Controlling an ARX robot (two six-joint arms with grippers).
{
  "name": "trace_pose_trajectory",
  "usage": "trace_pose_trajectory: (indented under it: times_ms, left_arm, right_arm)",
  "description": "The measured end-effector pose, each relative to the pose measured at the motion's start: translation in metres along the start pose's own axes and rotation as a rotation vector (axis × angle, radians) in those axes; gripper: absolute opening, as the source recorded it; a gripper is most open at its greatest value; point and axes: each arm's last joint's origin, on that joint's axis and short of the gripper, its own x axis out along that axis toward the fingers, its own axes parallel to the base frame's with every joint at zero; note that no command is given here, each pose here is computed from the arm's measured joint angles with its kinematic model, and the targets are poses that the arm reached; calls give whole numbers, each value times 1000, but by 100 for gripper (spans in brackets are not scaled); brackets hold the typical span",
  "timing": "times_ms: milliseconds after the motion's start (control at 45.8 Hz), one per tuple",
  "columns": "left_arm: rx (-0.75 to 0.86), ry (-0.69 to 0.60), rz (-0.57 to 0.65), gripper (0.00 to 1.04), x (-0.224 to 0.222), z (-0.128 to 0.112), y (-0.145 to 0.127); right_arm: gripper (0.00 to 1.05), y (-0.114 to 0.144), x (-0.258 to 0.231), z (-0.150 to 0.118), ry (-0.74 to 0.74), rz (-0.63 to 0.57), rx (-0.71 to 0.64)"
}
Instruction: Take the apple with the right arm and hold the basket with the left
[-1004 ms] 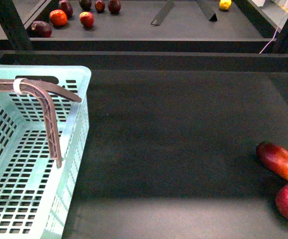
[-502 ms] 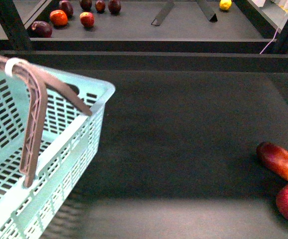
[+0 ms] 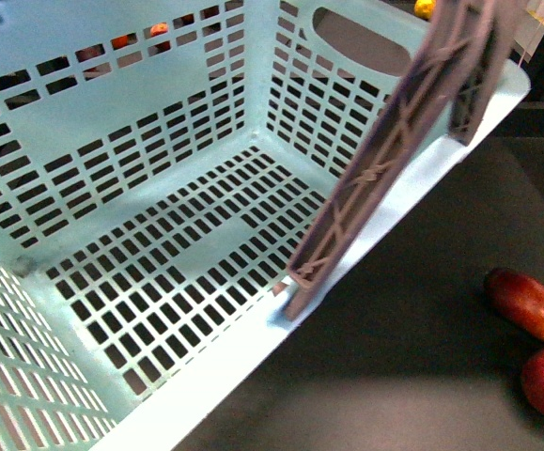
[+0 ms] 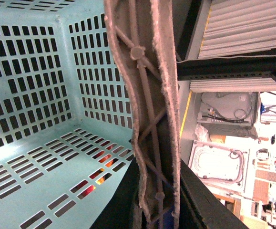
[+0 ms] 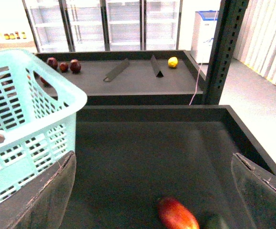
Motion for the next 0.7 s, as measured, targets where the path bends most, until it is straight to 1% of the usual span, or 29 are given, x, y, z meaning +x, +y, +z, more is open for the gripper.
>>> trace_pose_trajectory:
  times_ms: [153,262,393,611,655,698]
  left_arm:
    - [43,40,-51,10,-5,-18,-16]
    - [63,75,-73,10,-6,-27,-22]
    - [67,91,-75,10,-6,-30,-22]
    - [75,63,-65,10,-5,-29,-21]
    - [77,63,-65,10,-5,-29,-21]
    - [80,64,-65,10,-5,-29,-21]
  right_arm:
    - [96,0,0,0,0,0,0]
    - [96,0,0,0,0,0,0]
    - [96,0,0,0,0,0,0]
    - [96,0,0,0,3,-5,4]
    - [96,-1,0,-1,102,-72,40]
    - [96,-3,1,-2,249,-162,66]
